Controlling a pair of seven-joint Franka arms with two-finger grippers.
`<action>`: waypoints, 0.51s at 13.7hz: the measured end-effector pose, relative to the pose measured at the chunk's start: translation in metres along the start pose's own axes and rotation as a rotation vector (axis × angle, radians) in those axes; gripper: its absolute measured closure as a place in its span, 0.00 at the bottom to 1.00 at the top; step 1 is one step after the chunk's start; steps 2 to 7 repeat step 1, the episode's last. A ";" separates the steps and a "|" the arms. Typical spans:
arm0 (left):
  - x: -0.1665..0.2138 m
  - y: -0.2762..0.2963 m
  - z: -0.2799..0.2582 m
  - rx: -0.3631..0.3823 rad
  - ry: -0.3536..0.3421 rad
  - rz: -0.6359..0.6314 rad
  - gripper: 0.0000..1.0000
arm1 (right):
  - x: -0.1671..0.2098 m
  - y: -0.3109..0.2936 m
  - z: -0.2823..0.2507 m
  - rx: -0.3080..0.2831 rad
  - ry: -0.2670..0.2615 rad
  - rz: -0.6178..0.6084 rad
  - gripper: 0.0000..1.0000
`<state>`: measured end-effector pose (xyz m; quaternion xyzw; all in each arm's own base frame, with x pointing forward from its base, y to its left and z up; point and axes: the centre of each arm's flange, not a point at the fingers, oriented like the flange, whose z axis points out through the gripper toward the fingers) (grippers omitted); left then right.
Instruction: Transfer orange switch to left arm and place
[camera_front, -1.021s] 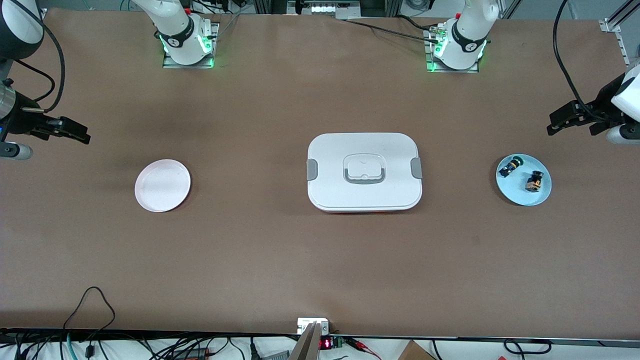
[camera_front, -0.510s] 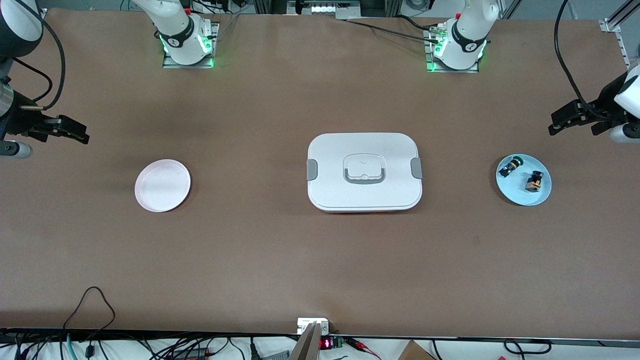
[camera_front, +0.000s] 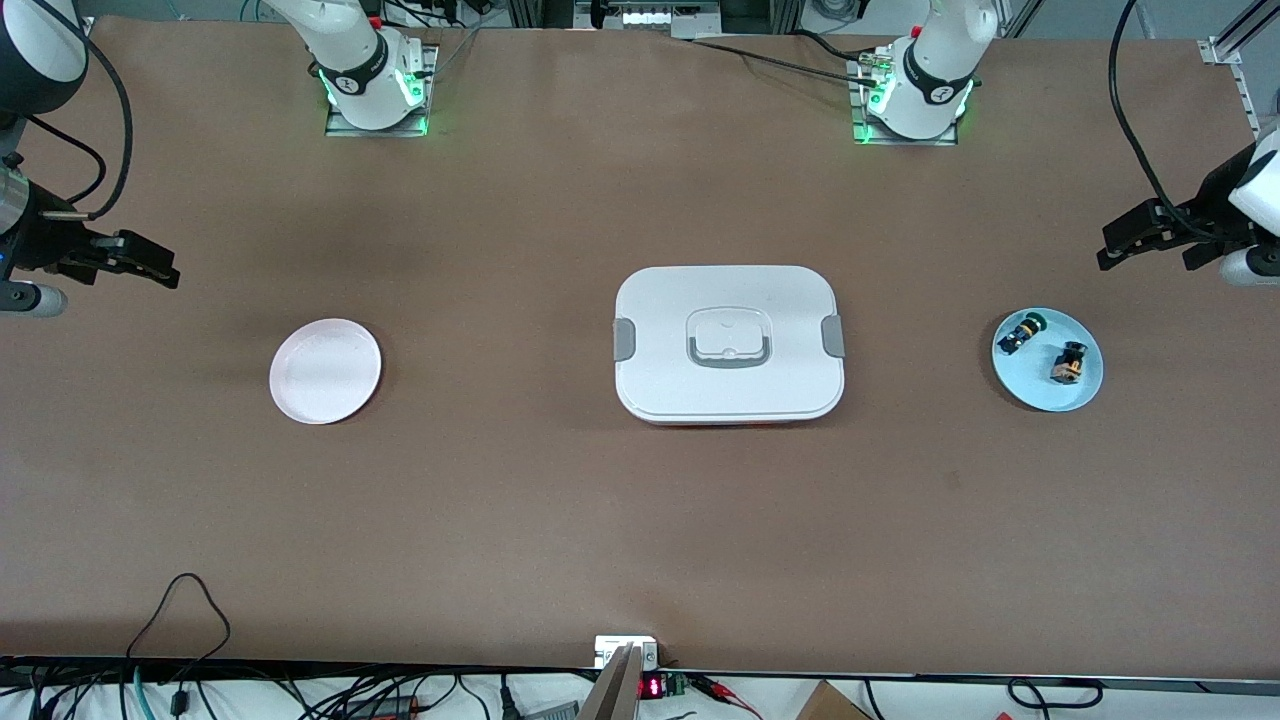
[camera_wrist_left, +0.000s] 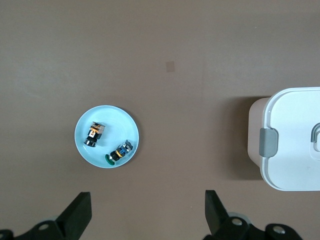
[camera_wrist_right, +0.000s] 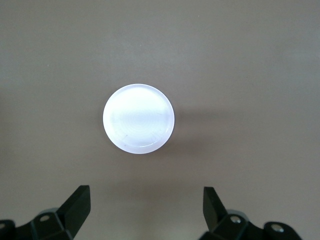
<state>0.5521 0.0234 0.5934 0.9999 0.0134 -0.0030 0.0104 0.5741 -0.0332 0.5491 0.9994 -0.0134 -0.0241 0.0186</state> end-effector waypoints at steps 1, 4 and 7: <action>0.000 0.000 -0.001 0.000 0.002 0.000 0.00 | 0.000 0.000 0.000 0.000 0.000 -0.002 0.00; 0.000 0.000 -0.001 0.000 0.002 0.000 0.00 | 0.000 0.000 0.000 0.000 0.000 -0.002 0.00; 0.000 0.000 -0.001 0.000 0.002 0.000 0.00 | 0.000 0.000 0.000 0.000 0.000 -0.002 0.00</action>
